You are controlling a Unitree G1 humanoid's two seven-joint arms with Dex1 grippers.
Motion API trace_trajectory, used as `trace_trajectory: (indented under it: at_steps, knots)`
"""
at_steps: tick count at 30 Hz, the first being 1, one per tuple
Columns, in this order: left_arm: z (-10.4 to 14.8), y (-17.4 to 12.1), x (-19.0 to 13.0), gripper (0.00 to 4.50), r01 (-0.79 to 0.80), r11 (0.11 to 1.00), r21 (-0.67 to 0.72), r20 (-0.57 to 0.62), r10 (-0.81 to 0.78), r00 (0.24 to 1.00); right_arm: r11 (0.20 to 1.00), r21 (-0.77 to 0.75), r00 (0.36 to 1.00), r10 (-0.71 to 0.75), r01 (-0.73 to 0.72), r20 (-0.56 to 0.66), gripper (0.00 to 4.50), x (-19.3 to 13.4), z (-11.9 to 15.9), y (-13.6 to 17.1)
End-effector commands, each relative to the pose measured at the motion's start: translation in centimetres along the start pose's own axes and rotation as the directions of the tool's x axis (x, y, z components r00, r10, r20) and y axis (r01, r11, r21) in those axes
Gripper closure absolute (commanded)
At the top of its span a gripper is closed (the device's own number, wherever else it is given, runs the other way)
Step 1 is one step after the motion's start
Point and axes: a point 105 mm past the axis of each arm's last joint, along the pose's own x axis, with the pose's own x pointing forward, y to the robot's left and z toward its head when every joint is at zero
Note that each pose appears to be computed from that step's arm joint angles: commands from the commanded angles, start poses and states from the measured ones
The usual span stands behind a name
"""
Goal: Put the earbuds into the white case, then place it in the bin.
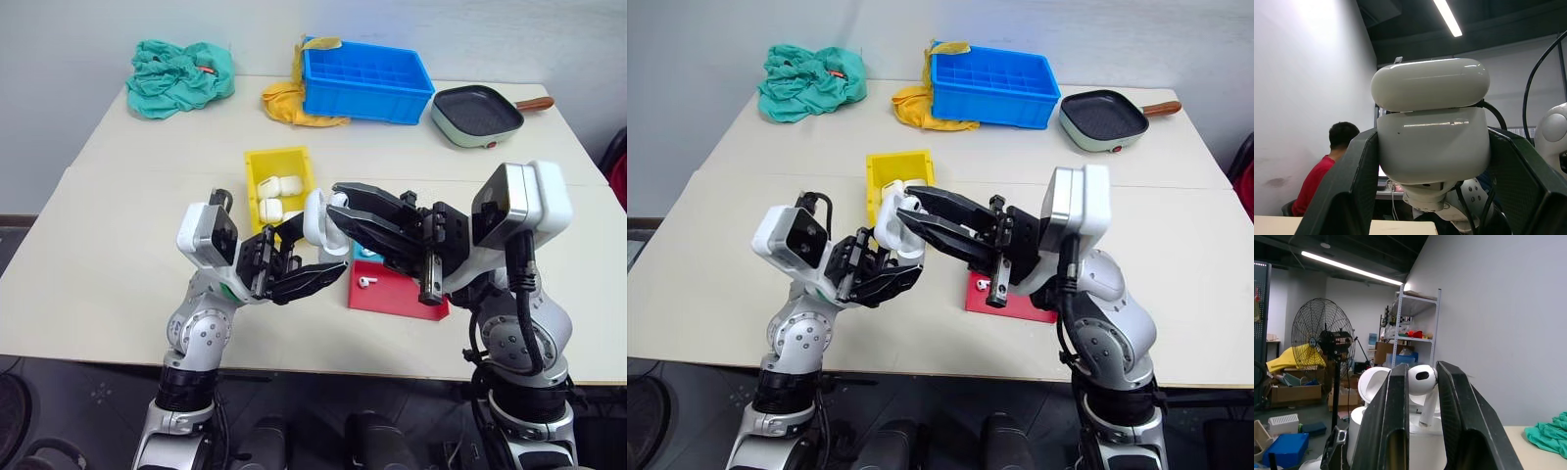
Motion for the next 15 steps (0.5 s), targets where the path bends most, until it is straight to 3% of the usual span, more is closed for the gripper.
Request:
trace_trajectory:
  at_steps: [1,15]
  knots:
    - [0.6,-0.9,0.8,1.68,0.042,0.998,0.036,0.014,-0.043,0.999,1.0,-0.011,1.0,0.003,-0.004,-0.012,4.09,-0.2,-0.5,0.0]
    - [0.5,-0.7,1.1,1.68,0.037,0.998,0.06,0.008,-0.037,0.999,0.994,0.098,0.995,0.052,-0.044,-0.083,4.09,-0.8,-2.9,0.8]
